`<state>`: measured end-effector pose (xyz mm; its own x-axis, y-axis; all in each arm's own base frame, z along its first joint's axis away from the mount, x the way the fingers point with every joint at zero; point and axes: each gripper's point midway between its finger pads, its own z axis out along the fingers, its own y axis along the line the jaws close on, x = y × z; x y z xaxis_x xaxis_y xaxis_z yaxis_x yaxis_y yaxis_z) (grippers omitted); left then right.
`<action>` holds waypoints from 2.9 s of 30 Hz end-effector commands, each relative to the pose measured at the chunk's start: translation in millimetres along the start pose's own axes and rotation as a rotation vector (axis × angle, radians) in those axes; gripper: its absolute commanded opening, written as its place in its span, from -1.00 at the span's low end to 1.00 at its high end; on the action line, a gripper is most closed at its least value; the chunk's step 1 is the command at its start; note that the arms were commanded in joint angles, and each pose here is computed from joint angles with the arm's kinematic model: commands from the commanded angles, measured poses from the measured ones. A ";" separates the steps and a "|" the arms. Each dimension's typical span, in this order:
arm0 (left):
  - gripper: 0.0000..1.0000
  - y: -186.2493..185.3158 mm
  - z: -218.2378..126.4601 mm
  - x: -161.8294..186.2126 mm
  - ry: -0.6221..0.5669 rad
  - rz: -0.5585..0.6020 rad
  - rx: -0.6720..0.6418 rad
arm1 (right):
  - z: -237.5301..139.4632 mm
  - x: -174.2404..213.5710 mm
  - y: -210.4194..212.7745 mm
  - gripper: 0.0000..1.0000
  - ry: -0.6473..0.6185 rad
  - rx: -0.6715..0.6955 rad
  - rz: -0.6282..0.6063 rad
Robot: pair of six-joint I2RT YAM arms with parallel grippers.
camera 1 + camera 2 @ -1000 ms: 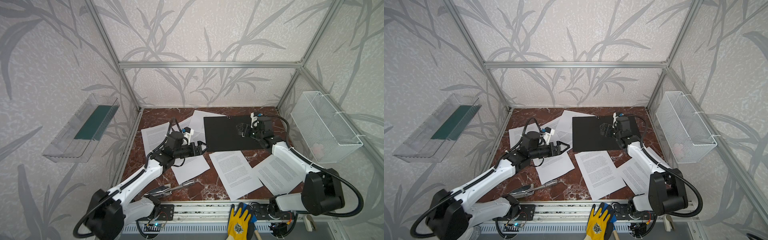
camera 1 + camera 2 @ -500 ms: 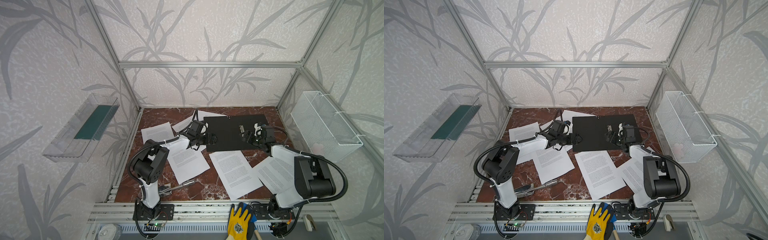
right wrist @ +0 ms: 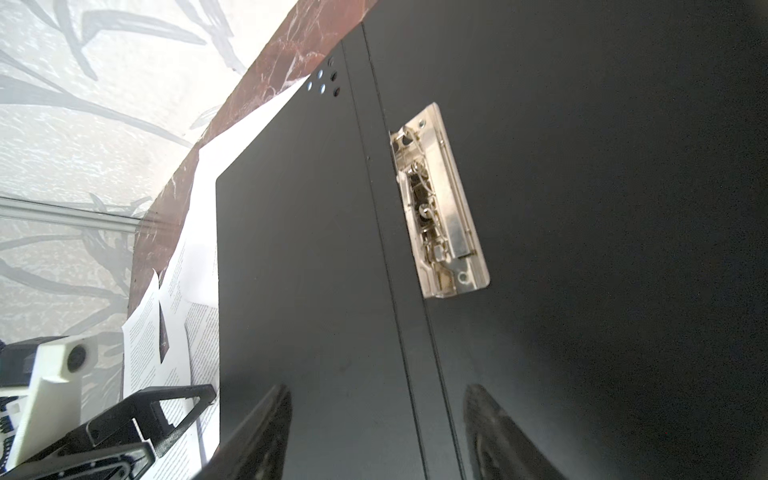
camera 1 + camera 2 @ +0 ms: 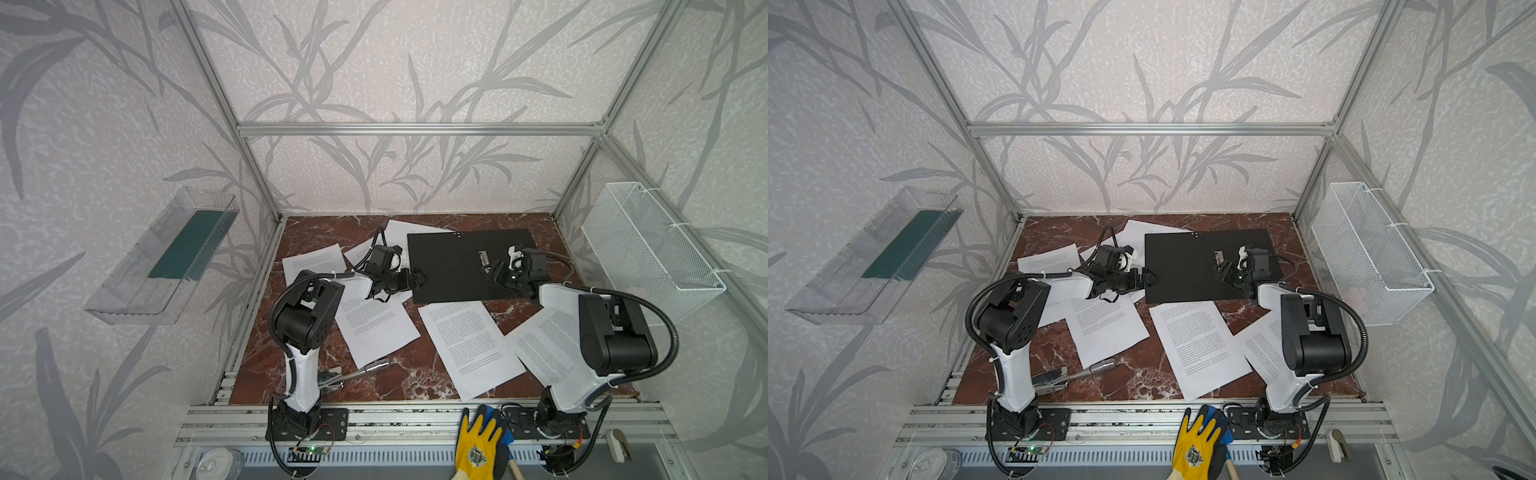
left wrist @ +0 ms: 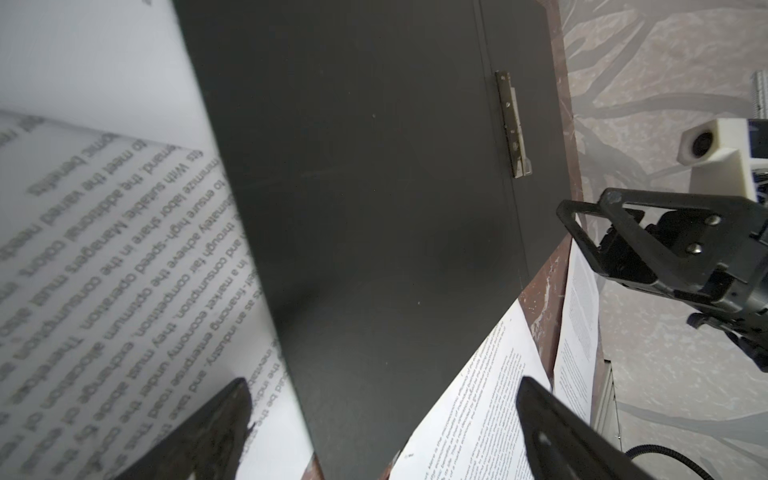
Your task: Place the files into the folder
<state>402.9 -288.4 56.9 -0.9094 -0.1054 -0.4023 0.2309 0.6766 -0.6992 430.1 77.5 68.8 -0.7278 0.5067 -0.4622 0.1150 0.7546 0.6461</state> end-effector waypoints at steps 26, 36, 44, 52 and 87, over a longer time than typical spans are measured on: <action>0.98 -8.0 31.4 31.1 0.077 -0.063 0.020 | 31.9 -25.0 -16.0 -0.19 -0.012 -0.041 0.084; 0.98 6.0 34.2 38.7 0.104 -0.072 -0.042 | 39.1 -26.6 -22.6 -0.61 0.001 -0.019 0.091; 0.98 6.8 35.9 39.3 0.109 -0.075 -0.040 | 42.1 -25.9 -24.4 -0.66 0.013 -0.013 0.084; 0.98 7.2 36.5 40.1 0.112 -0.077 -0.039 | 44.8 -25.6 -26.8 -0.78 0.023 -0.003 0.084; 0.98 14.7 35.9 38.7 0.127 -0.081 -0.081 | 51.1 -10.4 -29.7 -0.73 0.131 0.043 0.058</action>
<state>396.0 -326.7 54.7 -0.9275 -0.0806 -0.3650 0.2308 0.6449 -0.7286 472.3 65.6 32.5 -0.7779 0.5069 -0.3714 0.1801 0.7460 0.6412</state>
